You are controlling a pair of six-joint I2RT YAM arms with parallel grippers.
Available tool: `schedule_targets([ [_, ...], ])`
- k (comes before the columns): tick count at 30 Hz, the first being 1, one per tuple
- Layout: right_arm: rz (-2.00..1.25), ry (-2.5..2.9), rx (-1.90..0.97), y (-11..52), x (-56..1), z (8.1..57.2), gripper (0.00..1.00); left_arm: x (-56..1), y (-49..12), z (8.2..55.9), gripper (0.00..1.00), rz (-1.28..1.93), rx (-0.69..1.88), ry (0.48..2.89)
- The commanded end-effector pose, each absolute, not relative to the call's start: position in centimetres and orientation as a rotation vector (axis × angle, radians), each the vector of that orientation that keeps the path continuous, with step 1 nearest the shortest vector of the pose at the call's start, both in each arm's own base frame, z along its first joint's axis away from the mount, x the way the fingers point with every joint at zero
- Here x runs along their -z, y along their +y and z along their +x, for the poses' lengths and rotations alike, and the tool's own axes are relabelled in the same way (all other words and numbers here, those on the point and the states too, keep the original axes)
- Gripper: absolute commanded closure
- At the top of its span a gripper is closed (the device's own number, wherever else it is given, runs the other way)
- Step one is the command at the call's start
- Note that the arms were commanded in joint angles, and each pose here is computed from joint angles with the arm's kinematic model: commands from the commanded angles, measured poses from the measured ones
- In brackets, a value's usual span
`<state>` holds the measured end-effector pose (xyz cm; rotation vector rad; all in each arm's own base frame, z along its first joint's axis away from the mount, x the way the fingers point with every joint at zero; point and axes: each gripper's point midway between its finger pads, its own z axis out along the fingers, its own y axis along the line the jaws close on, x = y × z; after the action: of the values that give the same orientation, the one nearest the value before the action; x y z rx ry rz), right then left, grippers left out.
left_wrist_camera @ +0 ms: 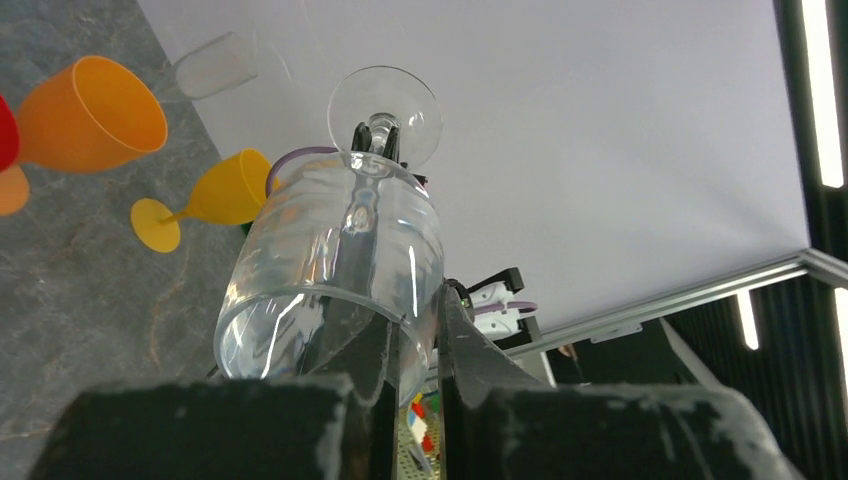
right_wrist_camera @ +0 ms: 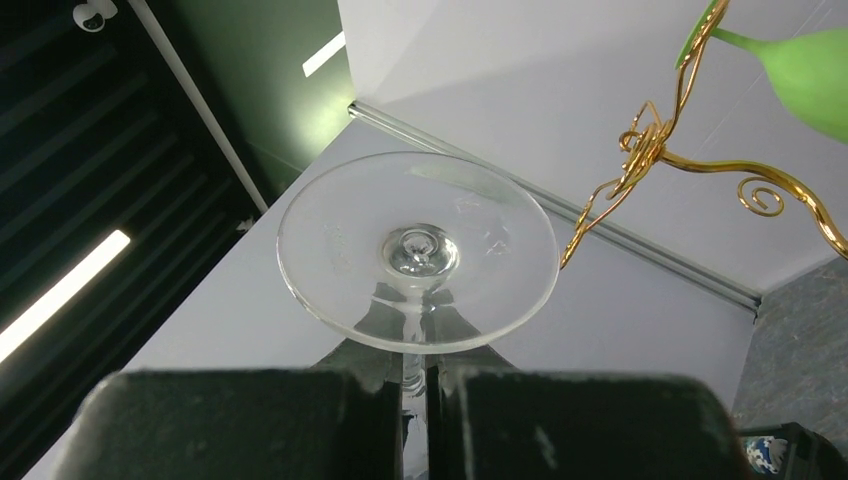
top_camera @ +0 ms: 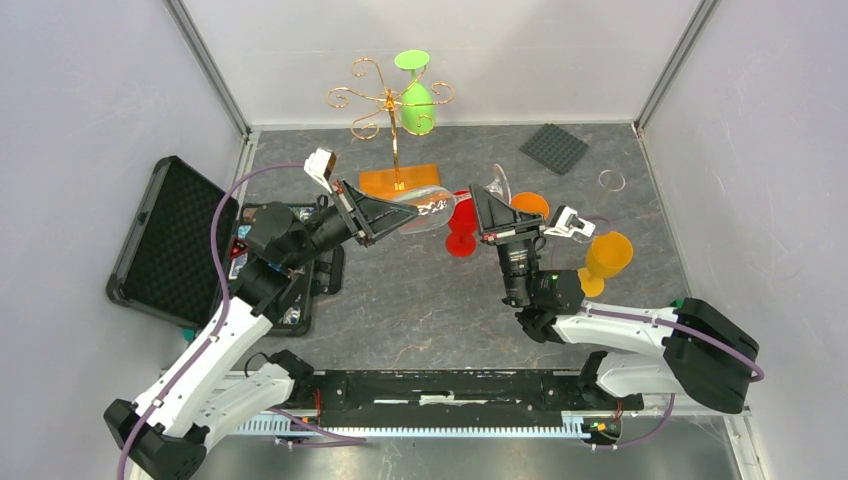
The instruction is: Take the wine glass off the wine glass rack
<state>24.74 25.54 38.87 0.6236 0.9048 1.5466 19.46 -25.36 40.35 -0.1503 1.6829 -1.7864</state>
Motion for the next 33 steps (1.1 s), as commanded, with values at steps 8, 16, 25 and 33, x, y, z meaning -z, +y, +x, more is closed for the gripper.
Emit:
schedule_targets([
  [8, 0.685, 0.447, -1.701, 18.2, -45.2, 20.5, 1.0, -40.6, -24.9, 20.1, 0.7, 0.05, 1.565, 1.636],
  [16, 0.703, 0.459, -1.715, 18.6, -44.8, 20.9, 1.0, -40.1, -24.9, 20.6, 0.92, 0.031, 1.555, 1.63],
  [25, 0.734, 0.46, -1.775, 18.9, -44.4, 21.1, 0.86, -41.2, -24.6, 20.6, 0.98, -0.005, 1.597, 1.566],
  [33, 0.727, 0.458, -1.786, 18.6, -44.3, 20.7, 0.49, -41.3, -24.1, 21.5, 0.98, -0.041, 1.537, 1.552],
])
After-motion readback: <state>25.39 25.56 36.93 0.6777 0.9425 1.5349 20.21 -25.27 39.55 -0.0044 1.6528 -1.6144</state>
